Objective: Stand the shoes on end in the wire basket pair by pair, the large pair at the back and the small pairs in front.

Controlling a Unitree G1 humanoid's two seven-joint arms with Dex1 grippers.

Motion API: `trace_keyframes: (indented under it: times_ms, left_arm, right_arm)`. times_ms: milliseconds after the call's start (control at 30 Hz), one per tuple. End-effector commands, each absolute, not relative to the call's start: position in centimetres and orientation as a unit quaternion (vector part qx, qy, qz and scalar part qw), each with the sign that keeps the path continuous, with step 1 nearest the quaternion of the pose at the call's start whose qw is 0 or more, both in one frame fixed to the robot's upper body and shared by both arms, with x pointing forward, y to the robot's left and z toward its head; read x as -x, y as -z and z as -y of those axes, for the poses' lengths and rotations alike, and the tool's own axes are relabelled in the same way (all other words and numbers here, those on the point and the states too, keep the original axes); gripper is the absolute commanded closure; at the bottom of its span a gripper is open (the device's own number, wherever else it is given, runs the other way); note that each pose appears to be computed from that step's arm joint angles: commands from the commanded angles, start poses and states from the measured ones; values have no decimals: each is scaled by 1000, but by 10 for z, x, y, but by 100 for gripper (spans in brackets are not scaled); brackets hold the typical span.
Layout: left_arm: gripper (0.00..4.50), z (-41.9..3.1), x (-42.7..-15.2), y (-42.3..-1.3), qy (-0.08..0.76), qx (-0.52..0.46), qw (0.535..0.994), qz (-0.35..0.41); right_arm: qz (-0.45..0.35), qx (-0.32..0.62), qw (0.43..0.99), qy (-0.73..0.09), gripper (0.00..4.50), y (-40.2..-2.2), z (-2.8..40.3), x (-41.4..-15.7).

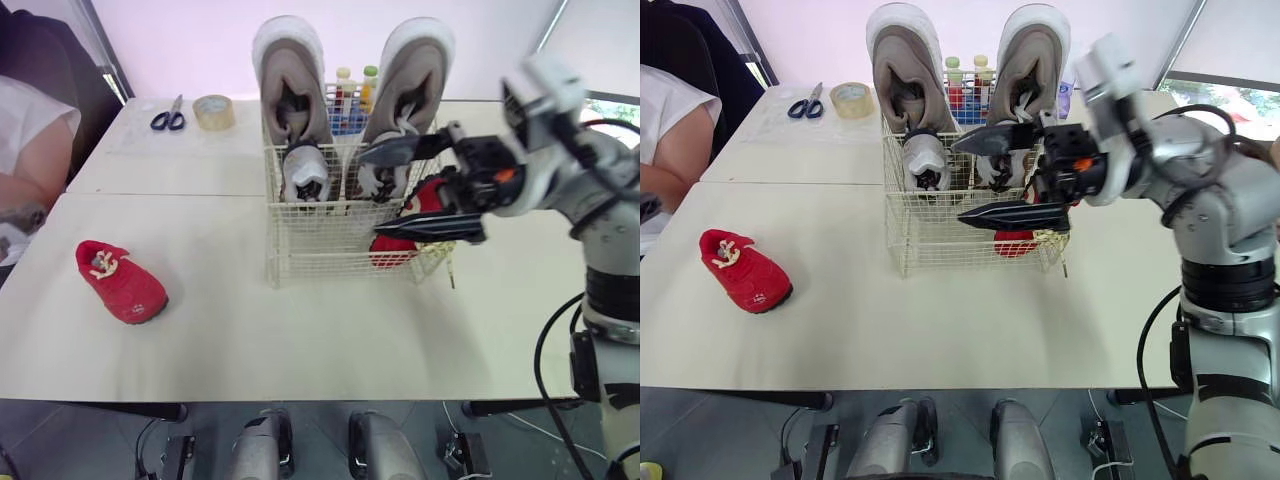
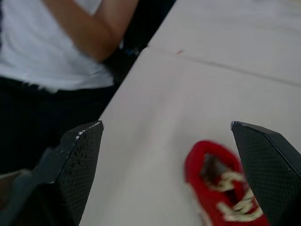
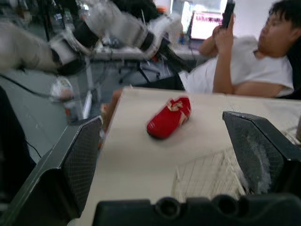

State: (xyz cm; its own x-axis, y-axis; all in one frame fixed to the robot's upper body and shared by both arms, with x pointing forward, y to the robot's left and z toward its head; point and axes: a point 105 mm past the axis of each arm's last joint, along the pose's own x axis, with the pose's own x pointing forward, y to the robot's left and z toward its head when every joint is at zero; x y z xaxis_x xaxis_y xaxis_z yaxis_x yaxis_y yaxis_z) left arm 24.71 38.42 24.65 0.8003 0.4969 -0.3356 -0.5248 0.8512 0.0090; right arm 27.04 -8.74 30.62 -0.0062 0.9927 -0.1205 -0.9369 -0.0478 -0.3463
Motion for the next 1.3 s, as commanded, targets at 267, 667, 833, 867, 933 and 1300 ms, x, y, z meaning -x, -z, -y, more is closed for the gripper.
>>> trace_keyframes:
  times_ms: [267, 667, 833, 867, 933, 1300]
  left_arm:
    - [5, -375, -250, -195, -278, 144, 932, -185]
    - [5, -367, -284, -149, -267, 199, 915, -228]
    - [131, -373, -294, -138, -266, 187, 915, -238]
    - [180, -373, -294, -135, -266, 187, 914, -242]
    - [277, -372, -294, -130, -263, 193, 913, -246]
    - [446, -362, -304, -206, -205, 136, 967, -64]
  right_arm:
    - [89, 202, 678, -701, 0, -309, 94, -270]
    - [69, 206, 707, -673, 0, -306, 100, -264]
    - [68, 205, 717, -663, 0, -304, 100, -265]
    - [68, 205, 718, -662, 0, -304, 100, -265]
    - [67, 205, 719, -661, 0, -304, 101, -265]
    - [68, 200, 726, -654, 0, -308, 106, -272]
